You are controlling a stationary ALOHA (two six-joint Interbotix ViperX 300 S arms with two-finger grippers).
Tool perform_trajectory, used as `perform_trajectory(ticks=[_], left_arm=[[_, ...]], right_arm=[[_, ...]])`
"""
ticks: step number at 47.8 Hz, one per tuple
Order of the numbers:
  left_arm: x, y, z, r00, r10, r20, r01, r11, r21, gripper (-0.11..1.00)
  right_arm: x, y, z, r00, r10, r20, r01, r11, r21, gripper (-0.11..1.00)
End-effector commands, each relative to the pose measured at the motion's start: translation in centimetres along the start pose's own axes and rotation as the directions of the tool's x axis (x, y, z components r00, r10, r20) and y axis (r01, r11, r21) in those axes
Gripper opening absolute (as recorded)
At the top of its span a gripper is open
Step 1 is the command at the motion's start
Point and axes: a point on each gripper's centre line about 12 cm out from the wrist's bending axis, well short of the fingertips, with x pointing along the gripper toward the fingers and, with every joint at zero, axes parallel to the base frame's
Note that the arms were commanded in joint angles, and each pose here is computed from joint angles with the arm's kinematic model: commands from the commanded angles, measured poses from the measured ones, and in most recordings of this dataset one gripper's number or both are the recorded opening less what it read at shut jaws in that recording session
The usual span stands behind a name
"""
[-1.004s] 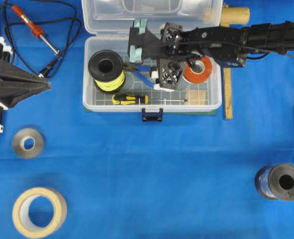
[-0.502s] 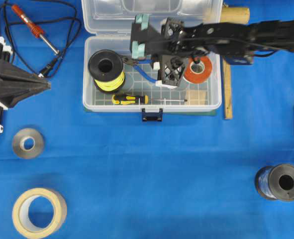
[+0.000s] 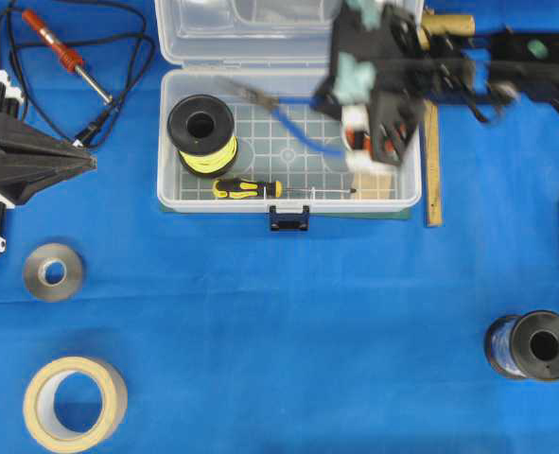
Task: Pick the nipper from the toolbox among several items.
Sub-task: 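Lift the pliers out of the toolbox and carry them toward the front, then lower the pliers onto the table and open the right gripper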
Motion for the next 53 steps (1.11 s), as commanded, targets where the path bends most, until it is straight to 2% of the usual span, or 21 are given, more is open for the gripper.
perform_trajectory(ticks=[1, 9, 19, 35, 50, 53], left_arm=[[0.1, 0.0, 0.3, 1.000, 0.001, 0.009, -0.001, 1.000, -0.001, 0.00], [0.1, 0.0, 0.4, 1.000, 0.003, 0.011, -0.003, 1.000, -0.003, 0.00], [0.1, 0.1, 0.3, 1.000, 0.006, 0.009, -0.006, 1.000, -0.001, 0.00], [0.1, 0.1, 0.3, 1.000, 0.006, 0.009, -0.006, 1.000, -0.001, 0.00], [0.1, 0.5, 0.3, 1.000, 0.025, 0.010, -0.025, 1.000, -0.001, 0.00], [0.1, 0.5, 0.3, 1.000, 0.025, 0.010, -0.025, 1.000, -0.001, 0.00]], right_arm=[[-1.5, 3.0, 0.7, 0.996, 0.065, 0.064, -0.064, 0.998, -0.025, 0.13], [-0.8, 8.2, -1.1, 0.985, 0.172, 0.029, -0.171, 0.984, -0.045, 0.13], [3.0, 11.3, -4.2, 0.975, 0.211, -0.068, -0.212, 0.977, -0.006, 0.13], [9.0, 12.7, -8.5, 0.960, 0.196, -0.197, -0.185, 0.980, 0.073, 0.13], [9.8, 12.7, -9.1, 0.956, 0.188, -0.225, -0.173, 0.981, 0.084, 0.14], [9.7, 12.6, -9.0, 0.955, 0.186, -0.231, -0.170, 0.982, 0.086, 0.19]])
